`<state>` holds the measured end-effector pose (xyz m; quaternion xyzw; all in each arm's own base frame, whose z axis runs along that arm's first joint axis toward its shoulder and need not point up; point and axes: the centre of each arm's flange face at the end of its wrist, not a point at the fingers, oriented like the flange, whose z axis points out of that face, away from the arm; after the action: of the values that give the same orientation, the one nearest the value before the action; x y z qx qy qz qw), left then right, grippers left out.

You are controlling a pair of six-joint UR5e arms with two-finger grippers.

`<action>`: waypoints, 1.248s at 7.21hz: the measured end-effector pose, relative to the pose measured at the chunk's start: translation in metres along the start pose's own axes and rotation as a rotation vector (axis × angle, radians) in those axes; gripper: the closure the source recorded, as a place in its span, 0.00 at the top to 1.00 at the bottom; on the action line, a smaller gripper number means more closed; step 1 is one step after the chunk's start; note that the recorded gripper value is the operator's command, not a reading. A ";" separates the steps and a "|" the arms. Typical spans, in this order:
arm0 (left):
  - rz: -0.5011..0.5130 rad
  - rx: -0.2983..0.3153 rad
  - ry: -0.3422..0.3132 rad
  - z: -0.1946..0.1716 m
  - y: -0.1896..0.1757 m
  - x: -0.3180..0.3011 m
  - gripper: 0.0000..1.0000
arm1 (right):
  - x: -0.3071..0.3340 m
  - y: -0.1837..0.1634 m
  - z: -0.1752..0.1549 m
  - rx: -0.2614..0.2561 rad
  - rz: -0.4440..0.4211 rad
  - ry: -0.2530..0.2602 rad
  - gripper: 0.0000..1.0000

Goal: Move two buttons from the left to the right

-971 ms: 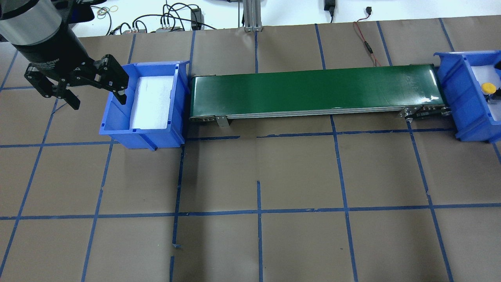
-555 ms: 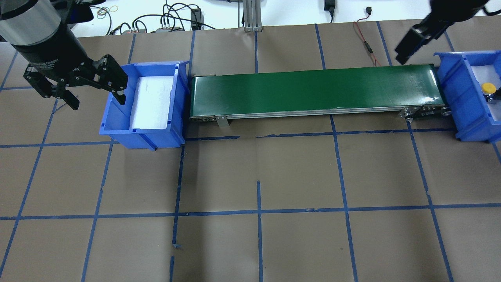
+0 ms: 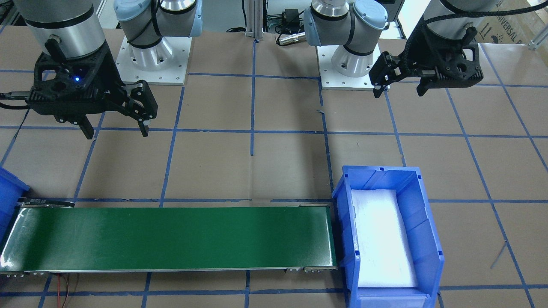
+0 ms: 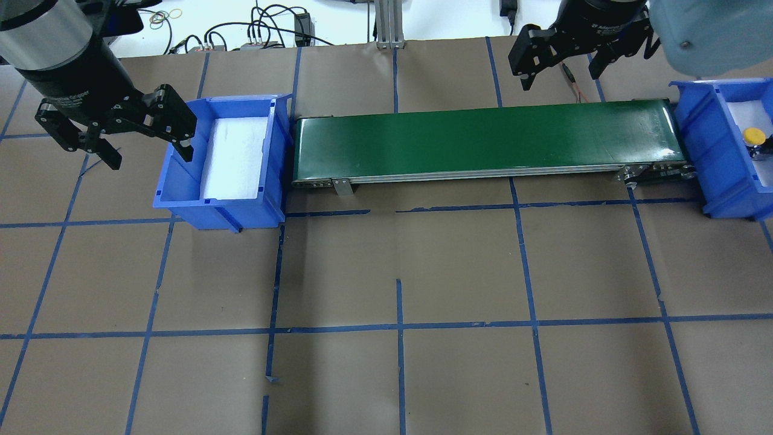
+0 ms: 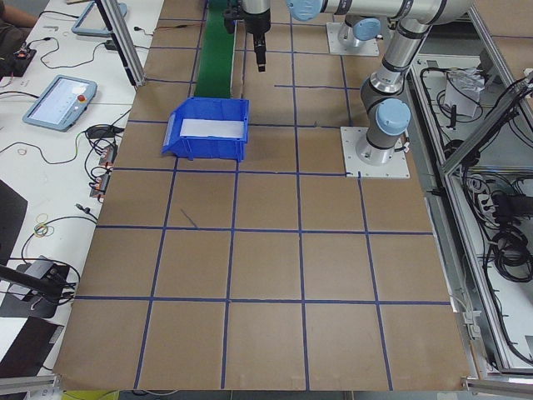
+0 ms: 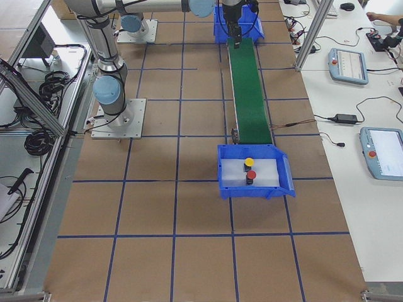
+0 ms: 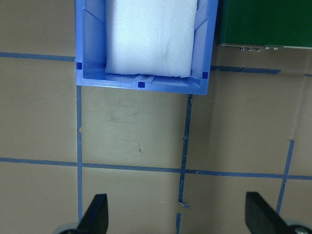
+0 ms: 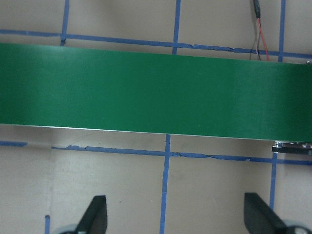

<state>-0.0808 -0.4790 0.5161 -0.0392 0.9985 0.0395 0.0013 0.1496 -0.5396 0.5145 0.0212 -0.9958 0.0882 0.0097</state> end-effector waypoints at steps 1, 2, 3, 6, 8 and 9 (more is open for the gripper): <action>0.000 0.000 0.000 0.000 0.000 0.000 1.00 | -0.001 -0.001 -0.002 0.005 0.063 0.000 1.00; -0.001 -0.001 0.000 0.000 0.000 0.000 1.00 | -0.001 -0.002 -0.003 0.007 0.091 0.000 1.00; -0.001 -0.001 0.000 0.000 0.000 0.000 1.00 | -0.001 -0.001 -0.003 0.006 0.101 -0.001 1.00; 0.000 0.001 0.000 0.000 0.000 0.000 1.00 | -0.001 0.000 0.001 0.000 0.106 -0.003 1.00; 0.001 0.001 0.000 0.000 0.000 0.000 1.00 | -0.001 0.000 0.003 -0.004 0.104 -0.001 1.00; 0.001 0.001 0.000 0.000 0.000 0.000 1.00 | -0.001 0.000 0.003 -0.004 0.102 -0.001 1.00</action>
<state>-0.0811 -0.4790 0.5166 -0.0389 0.9985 0.0390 0.0013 0.1506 -0.5403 0.5115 -0.0295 -0.9958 0.0864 0.0049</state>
